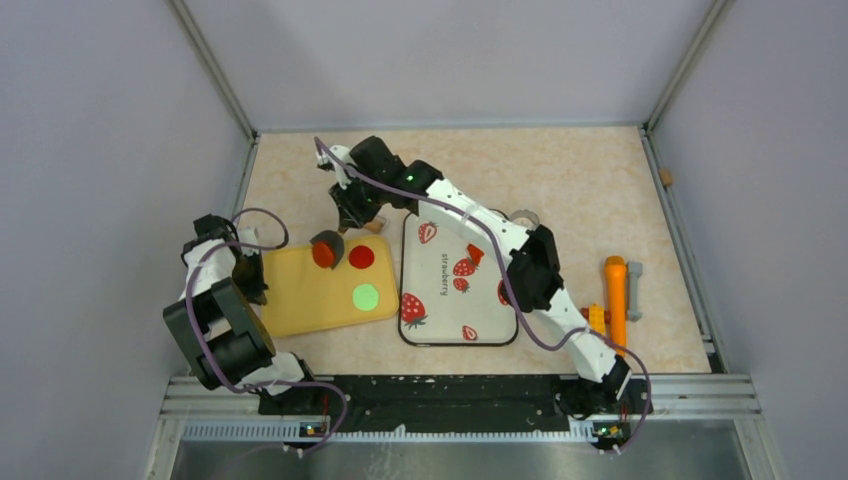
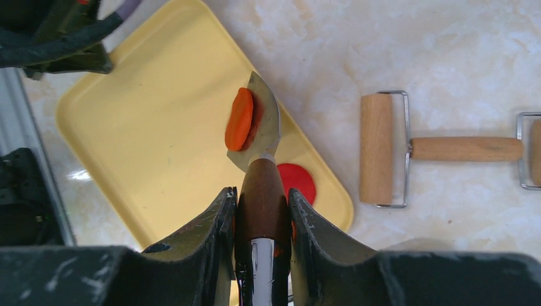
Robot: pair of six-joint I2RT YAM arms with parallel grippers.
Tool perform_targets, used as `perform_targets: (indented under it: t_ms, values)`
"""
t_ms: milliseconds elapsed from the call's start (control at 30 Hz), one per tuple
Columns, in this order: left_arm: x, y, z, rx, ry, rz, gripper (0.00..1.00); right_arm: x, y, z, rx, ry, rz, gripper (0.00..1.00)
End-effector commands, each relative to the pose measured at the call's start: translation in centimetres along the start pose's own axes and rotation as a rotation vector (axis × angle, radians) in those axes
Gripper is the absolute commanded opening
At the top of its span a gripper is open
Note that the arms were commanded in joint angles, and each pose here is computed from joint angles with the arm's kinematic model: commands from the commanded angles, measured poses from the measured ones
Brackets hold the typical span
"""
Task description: Roll out the dumpling wrappers from the dough
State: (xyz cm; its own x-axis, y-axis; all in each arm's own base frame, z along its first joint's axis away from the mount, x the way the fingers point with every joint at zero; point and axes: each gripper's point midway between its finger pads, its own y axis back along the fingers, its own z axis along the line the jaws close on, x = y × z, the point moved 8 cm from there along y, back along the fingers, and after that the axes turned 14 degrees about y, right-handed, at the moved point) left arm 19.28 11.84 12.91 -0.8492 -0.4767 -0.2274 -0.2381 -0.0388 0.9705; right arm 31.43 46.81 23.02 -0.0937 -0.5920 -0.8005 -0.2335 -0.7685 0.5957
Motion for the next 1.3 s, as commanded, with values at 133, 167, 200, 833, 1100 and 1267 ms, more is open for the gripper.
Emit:
perform_targets:
  t_ms: [133, 167, 200, 833, 1100, 1267]
  values:
    - [-0.8, 0.3, -0.2, 0.024, 0.01, -0.013, 0.0, -4.6, 4.9, 2.8, -0.144, -0.091, -0.144, 0.0]
    - [-0.8, 0.3, -0.2, 0.026, 0.012, -0.009, 0.0, -4.0, 4.5, 2.8, -0.152, -0.105, -0.121, 0.0]
    - [-0.9, 0.3, -0.2, 0.028, 0.014, -0.008, 0.0, -3.4, 4.0, 2.9, -0.156, -0.12, -0.095, 0.0]
    - [-0.9, 0.3, -0.5, 0.054, 0.012, 0.006, 0.0, -0.2, -1.4, 0.6, 0.068, 0.166, 0.047, 0.0]
    - [-1.0, 0.2, -0.7, 0.078, 0.013, 0.028, 0.0, -1.3, -1.9, 0.7, 0.127, 0.336, 0.015, 0.0]
    - [-1.1, 0.1, -0.8, 0.087, 0.014, 0.033, 0.0, -3.6, -0.5, -0.5, 0.244, 0.427, -0.035, 0.0]
